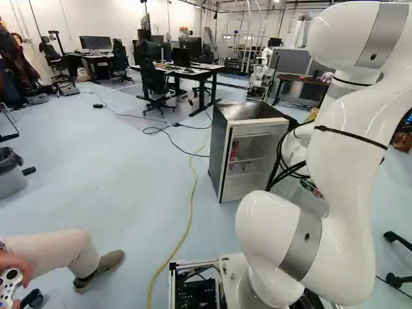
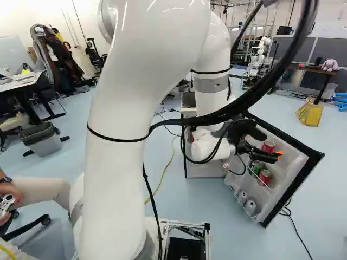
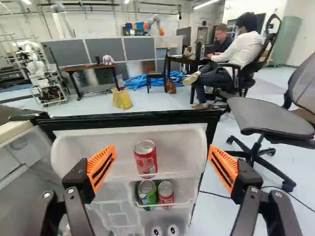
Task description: Grab a drink from the fridge
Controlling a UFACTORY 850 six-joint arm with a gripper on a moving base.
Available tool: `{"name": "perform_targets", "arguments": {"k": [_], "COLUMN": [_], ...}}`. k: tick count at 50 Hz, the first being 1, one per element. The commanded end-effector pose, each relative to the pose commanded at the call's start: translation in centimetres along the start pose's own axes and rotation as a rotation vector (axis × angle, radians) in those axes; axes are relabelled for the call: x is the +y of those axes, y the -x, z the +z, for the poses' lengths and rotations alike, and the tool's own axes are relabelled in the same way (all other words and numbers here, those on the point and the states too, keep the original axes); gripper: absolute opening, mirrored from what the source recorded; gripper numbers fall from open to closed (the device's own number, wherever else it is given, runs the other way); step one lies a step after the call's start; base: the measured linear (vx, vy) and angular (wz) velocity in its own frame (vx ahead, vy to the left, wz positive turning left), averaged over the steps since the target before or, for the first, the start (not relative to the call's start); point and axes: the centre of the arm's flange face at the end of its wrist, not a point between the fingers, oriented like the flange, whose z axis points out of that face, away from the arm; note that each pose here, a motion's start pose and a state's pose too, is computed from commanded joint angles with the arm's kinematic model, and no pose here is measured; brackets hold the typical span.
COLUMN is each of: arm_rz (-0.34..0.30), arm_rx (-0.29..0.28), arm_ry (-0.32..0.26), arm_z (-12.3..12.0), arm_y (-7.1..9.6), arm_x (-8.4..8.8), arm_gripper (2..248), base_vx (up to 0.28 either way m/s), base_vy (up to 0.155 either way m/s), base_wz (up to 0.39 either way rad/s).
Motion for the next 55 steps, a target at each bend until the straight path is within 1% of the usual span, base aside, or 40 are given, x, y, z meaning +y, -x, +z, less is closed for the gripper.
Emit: {"name": "perform_targets", "arguments": {"k": [12,19,37,55], "arm_rz": [-0.04,-0.062,-0.116,-0.17], "arm_rx": [-0.015,-0.018,-0.021,-0.049], "arm_ry": [-0.116,-0.185,-0.366,-0.546], "arm_z": [-2.2,-2.8,-3.4,-2.7], "arm_y": [0.1,0.1,0.3,2.1], "arm_x": [-0.2,-0.6,-2.1,-3.8], "arm_gripper": [247,247,247,247], "base_vx": [0.0,0.0,0.0,0.0], "base_vy": [0.0,0.0,0.0,0.0], "base_wz": [0.0,0.0,0.0,0.0]}}
